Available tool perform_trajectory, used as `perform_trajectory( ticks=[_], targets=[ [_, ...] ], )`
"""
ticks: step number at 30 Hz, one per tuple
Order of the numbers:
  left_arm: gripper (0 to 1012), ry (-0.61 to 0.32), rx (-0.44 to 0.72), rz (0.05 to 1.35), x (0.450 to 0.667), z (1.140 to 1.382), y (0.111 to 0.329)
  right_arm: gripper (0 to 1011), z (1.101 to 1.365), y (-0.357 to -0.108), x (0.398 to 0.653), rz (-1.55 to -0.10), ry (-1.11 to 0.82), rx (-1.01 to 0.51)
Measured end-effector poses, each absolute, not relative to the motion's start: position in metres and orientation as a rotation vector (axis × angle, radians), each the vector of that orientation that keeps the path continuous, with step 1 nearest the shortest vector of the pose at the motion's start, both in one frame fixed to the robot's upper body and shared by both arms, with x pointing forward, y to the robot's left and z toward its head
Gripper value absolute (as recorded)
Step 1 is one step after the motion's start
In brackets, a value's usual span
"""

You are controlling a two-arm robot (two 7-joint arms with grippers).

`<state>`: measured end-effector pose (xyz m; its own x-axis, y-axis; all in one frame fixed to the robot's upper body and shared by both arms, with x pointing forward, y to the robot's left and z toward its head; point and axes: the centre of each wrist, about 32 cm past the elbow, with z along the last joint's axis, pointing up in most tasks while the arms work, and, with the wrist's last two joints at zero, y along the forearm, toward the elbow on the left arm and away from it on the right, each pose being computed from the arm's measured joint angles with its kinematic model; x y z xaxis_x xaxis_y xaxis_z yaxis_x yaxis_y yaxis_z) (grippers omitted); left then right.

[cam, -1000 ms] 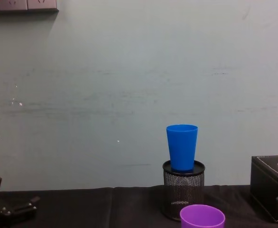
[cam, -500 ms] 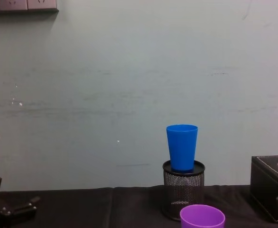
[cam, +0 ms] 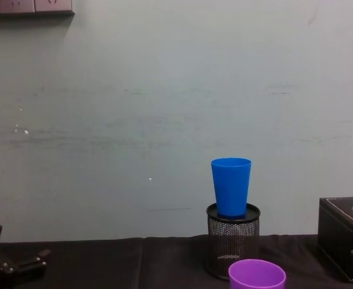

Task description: Pick up one cup with a gripper and tap it against the other cup.

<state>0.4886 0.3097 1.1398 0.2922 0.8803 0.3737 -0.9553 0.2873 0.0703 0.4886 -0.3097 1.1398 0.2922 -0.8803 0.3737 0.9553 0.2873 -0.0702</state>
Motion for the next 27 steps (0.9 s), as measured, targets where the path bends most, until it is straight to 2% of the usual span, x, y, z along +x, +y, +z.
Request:
perform_trajectory(
  ticks=[6, 11, 18, 27],
  targets=[
    [1000, -0.285, 0.304, 1.248, 0.489, 1.14, 0.31, 1003, 1.139, -0.31, 0.488, -1.248, -0.284, -0.304],
    [1000, -0.285, 0.304, 1.248, 0.489, 1.14, 0.31, 1003, 1.134, -0.304, 0.477, -1.2, -0.245, -0.295],
    [1000, -0.285, 0.304, 1.248, 0.489, 1.14, 0.31, 1003, 1.122, -0.28, 0.461, -1.052, -0.156, -0.247],
    [1000, -0.285, 0.304, 1.248, 0.489, 1.14, 0.31, 1003, 1.11, -0.245, 0.465, -0.941, -0.089, -0.17]
  ],
)
